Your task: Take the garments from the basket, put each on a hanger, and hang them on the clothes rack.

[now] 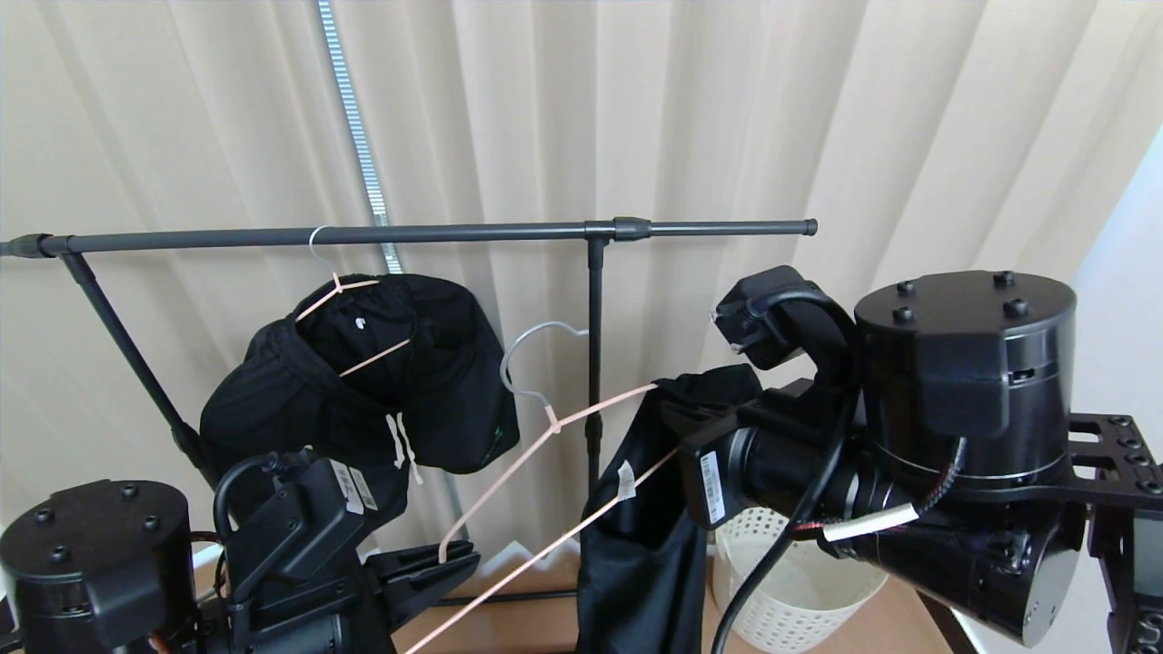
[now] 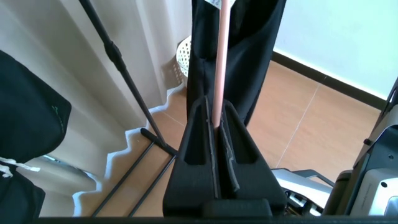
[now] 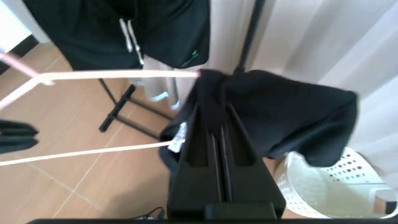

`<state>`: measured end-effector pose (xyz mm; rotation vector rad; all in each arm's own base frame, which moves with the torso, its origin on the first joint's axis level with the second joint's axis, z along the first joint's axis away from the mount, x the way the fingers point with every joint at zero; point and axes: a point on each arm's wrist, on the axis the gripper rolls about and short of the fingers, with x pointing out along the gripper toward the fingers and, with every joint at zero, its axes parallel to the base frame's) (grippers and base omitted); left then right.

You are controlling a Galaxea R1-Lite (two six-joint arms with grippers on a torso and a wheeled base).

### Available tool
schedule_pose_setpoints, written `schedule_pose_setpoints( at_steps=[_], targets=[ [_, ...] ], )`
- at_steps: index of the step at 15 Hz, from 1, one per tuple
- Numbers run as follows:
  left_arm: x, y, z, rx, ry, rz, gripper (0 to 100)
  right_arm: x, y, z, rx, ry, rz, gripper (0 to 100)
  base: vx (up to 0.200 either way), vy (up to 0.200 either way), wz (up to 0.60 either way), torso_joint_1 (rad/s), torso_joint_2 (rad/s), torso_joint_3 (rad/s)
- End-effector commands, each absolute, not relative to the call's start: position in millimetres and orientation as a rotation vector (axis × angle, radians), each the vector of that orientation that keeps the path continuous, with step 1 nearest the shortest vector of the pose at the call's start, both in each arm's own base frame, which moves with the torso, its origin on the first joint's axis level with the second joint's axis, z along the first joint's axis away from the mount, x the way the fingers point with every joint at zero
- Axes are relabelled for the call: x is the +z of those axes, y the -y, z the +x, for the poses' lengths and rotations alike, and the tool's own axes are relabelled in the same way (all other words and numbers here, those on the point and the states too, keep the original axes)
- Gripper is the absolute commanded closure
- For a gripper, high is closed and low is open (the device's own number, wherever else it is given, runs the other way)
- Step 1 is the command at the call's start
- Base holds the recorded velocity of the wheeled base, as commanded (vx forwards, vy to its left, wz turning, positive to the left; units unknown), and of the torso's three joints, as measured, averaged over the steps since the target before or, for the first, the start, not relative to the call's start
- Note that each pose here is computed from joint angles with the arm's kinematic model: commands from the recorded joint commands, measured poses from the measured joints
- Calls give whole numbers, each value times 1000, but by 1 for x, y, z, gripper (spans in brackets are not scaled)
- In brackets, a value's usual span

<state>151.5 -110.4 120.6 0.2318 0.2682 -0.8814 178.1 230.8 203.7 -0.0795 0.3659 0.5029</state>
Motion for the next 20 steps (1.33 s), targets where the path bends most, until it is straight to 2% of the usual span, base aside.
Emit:
schedule_pose_setpoints(
  at_steps=[1, 5, 8, 11, 13, 17, 20],
  targets=[
    [120, 110, 151, -883, -269, 232, 100, 202, -239, 168, 546, -373, -84, 100, 0, 0, 0, 0, 0, 0],
    [120, 111, 151, -884, -271, 233, 100, 206, -248, 148, 619, -369, -52, 100, 0, 0, 0, 0, 0, 0],
    [120, 111, 150, -886, -272, 233, 100, 211, -254, 139, 684, -383, 26, 100, 0, 0, 0, 0, 0, 0],
    [119, 113, 148, -904, -275, 237, 100, 220, -261, 134, 734, -339, 146, 100, 0, 0, 0, 0, 0, 0],
    [118, 113, 148, -904, -277, 237, 100, 220, -264, 130, 748, -354, 180, 100, 0, 0, 0, 0, 0, 0],
    [119, 112, 147, -904, -270, 237, 100, 219, -264, 130, 762, -349, 187, 100, 0, 0, 0, 0, 0, 0],
    [121, 112, 145, -905, -259, 236, 100, 216, -256, 139, 726, -329, 129, 100, 0, 0, 0, 0, 0, 0]
  ],
)
